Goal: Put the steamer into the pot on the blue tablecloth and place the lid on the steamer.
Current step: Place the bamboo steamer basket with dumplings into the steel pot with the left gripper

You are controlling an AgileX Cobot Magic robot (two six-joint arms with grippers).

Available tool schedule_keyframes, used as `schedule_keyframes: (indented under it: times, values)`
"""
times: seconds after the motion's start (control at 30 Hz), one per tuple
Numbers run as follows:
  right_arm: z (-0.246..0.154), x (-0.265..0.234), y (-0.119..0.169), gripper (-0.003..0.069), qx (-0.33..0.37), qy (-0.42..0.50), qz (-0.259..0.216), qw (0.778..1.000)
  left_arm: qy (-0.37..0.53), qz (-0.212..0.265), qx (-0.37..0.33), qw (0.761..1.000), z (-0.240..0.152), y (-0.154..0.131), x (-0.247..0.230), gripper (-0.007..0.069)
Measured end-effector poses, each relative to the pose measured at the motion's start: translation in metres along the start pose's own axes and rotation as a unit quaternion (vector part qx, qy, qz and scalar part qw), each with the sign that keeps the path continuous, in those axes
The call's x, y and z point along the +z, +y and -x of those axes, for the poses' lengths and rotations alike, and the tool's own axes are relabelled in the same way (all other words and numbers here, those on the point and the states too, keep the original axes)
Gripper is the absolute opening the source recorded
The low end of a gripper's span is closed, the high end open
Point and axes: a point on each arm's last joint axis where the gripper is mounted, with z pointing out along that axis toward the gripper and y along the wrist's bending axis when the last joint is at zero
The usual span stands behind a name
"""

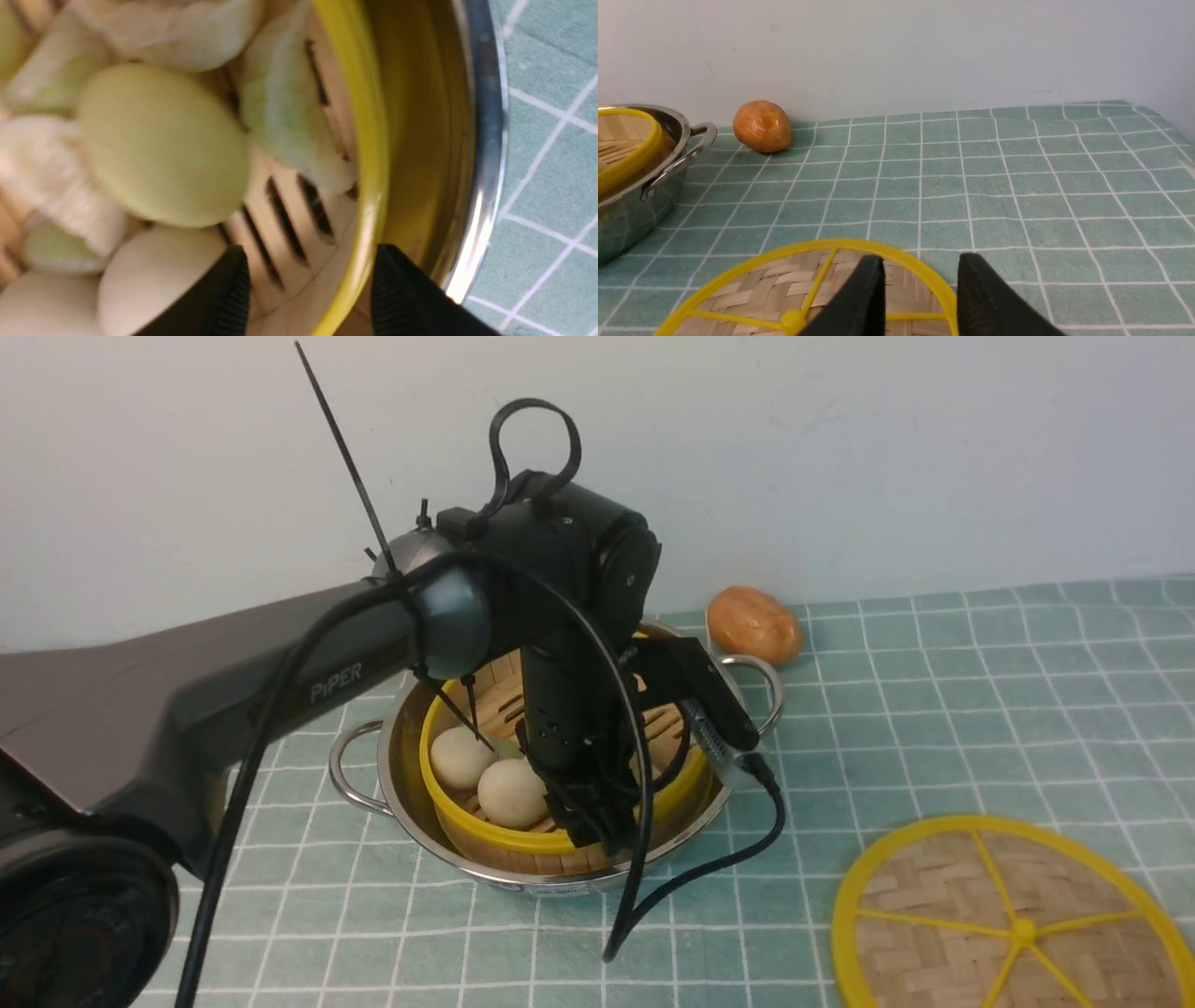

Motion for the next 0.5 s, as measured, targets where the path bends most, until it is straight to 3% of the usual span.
schedule_keyframes:
  times: [0.23, 0.5]
  values:
    - [0.0, 0.0, 0.0, 0.024, 0.0, 0.0, 0.0, 1.0, -0.043, 0.071, -0.057, 0.995, -0.019, 0.007, -0.057, 0.0356]
    - [0.0, 0.0, 0.0, 0.024, 0.0, 0.0, 0.0, 1.0, -0.13, 0.115, -0.106, 0.979, -0.053, -0.001, -0.135, 0.0356]
